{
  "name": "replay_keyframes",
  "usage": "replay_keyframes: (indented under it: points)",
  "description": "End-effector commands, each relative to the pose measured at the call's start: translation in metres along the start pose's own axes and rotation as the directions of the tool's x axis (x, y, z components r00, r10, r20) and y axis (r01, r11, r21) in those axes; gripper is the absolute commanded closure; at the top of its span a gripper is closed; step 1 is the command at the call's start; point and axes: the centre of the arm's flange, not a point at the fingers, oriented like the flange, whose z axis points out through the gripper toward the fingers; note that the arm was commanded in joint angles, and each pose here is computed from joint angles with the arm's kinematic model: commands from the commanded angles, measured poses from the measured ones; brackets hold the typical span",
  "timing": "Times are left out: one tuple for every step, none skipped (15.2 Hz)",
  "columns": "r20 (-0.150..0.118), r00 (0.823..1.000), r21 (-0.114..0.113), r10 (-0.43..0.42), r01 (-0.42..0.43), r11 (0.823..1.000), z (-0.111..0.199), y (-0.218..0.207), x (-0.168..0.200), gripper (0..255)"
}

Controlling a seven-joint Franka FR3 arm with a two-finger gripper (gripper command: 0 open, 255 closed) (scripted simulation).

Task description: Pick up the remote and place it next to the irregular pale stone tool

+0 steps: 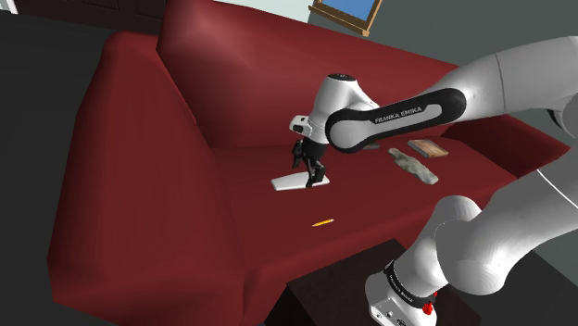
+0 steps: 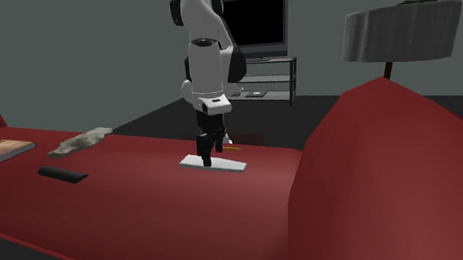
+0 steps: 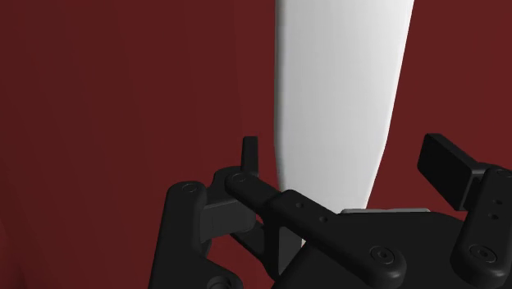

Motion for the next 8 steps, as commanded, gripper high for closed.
replay_keyframes:
  points:
    - [0.000,1.000,-0.001,-0.002,0.002,1.000,0.0113,0.0007,0.0000,0]
    - [0.000,1.000,-0.001,-0.002,0.002,1.000,0.0197,0.0007,0.0000,0]
    - [0.000,1.000,-0.001,-0.002,0.002,1.000,0.0197,0.0007,0.0000,0]
    - [0.000,1.000,-0.001,-0.002,0.002,1.000,0.0197,0.0007,0.0000,0]
    - [0.000,1.000,-0.001,-0.002,0.002,1.000,0.0197,0.0007,0.0000,0]
    - [0.000,1.000,-0.001,-0.002,0.002,1.000,0.0197,0.0007,0.0000,0]
    - [0.000,1.000,-0.001,-0.002,0.002,1.000,0.0197,0.0007,0.0000,0]
    - [0.000,1.000,-0.001,-0.002,0.002,1.000,0.0197,0.0007,0.0000,0]
